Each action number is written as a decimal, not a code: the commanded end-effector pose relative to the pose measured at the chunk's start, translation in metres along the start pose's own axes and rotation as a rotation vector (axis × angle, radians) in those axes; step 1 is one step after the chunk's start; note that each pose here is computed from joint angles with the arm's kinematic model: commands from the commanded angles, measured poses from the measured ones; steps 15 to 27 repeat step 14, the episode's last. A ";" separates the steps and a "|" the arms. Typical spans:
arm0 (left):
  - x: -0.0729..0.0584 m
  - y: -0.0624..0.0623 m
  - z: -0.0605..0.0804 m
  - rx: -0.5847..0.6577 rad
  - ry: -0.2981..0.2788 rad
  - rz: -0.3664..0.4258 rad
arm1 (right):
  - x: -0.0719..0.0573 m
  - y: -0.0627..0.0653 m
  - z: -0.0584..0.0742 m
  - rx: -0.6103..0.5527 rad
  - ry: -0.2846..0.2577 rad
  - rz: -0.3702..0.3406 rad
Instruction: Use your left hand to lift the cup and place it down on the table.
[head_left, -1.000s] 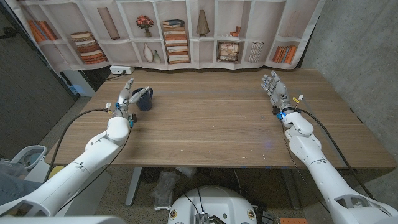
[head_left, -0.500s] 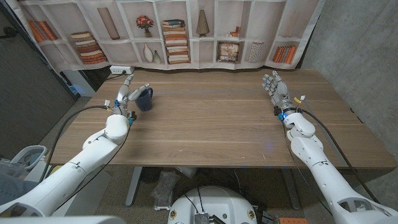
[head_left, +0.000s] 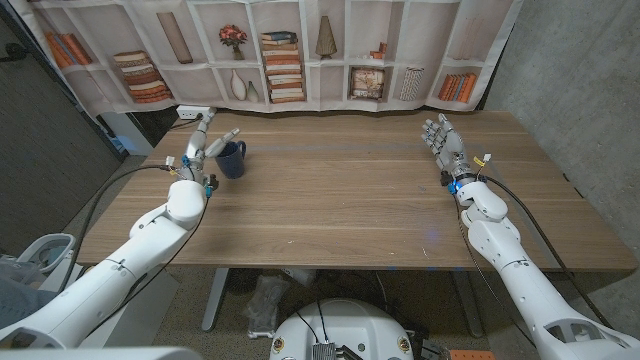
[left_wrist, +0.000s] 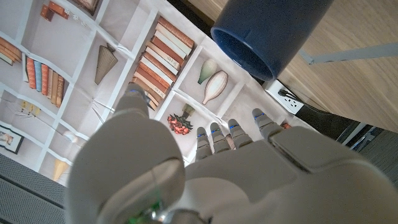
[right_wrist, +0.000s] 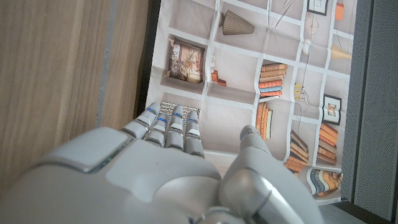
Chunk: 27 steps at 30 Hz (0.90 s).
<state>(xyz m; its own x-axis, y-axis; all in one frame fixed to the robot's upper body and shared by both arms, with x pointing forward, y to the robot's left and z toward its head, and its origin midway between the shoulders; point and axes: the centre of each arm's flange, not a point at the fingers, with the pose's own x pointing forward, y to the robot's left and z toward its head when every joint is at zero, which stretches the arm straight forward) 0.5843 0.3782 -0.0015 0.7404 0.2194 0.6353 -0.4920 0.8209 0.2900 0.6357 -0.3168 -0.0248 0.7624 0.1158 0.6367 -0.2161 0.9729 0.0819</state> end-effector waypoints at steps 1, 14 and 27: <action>0.003 0.006 0.008 -0.010 -0.020 0.012 | -0.001 0.001 0.001 -0.006 -0.006 -0.004; 0.010 0.002 0.011 -0.024 -0.049 -0.002 | -0.007 0.004 0.005 -0.011 -0.003 -0.023; 0.010 0.002 0.011 -0.024 -0.049 -0.002 | -0.007 0.004 0.005 -0.011 -0.003 -0.023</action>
